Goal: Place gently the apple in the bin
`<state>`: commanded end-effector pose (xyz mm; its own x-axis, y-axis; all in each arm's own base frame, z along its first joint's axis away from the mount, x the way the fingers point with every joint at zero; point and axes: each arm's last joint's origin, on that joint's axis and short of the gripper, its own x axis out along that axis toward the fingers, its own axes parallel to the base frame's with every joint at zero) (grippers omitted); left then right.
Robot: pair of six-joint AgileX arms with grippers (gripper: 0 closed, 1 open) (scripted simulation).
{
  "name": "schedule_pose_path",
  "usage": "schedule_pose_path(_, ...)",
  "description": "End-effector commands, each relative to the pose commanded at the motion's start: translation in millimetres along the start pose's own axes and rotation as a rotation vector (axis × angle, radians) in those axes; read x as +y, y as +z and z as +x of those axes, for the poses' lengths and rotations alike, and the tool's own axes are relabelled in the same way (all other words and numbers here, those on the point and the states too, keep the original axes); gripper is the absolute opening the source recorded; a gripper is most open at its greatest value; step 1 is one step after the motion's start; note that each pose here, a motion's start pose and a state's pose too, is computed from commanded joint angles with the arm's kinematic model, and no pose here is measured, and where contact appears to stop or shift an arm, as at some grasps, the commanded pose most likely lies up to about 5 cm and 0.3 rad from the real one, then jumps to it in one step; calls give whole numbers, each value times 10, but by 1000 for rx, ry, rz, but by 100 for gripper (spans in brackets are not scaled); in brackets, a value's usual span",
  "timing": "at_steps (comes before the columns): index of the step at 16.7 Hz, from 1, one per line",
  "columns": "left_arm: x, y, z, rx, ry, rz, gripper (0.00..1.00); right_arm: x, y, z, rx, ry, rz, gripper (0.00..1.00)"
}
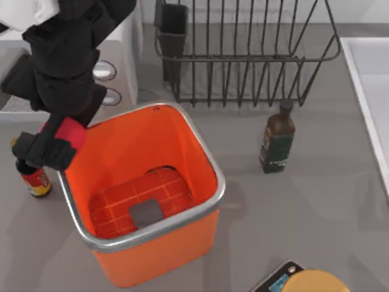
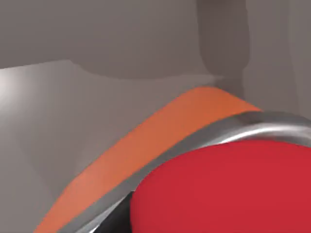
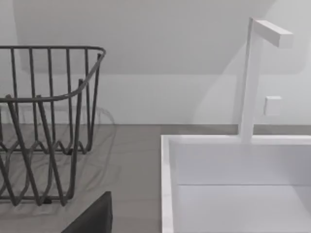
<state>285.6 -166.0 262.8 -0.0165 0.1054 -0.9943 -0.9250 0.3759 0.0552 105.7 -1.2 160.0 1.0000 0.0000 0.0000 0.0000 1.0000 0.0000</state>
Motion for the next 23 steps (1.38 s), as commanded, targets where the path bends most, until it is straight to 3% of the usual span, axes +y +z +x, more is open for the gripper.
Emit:
schedule_pose_path(4, 31, -330, -76, 29, -51, -233, 0, 0, 0, 0, 0, 0, 0, 100)
schedule_pose_path(8, 55, -492, -137, 56, -91, -354, 0, 0, 0, 0, 0, 0, 0, 100)
schedule_pose_path(15, 56, -481, -141, 55, -97, -373, 0, 0, 0, 0, 0, 0, 0, 100)
schedule_pose_path(23, 3, -501, 259, 61, -106, -369, 0, 0, 0, 0, 0, 0, 0, 100)
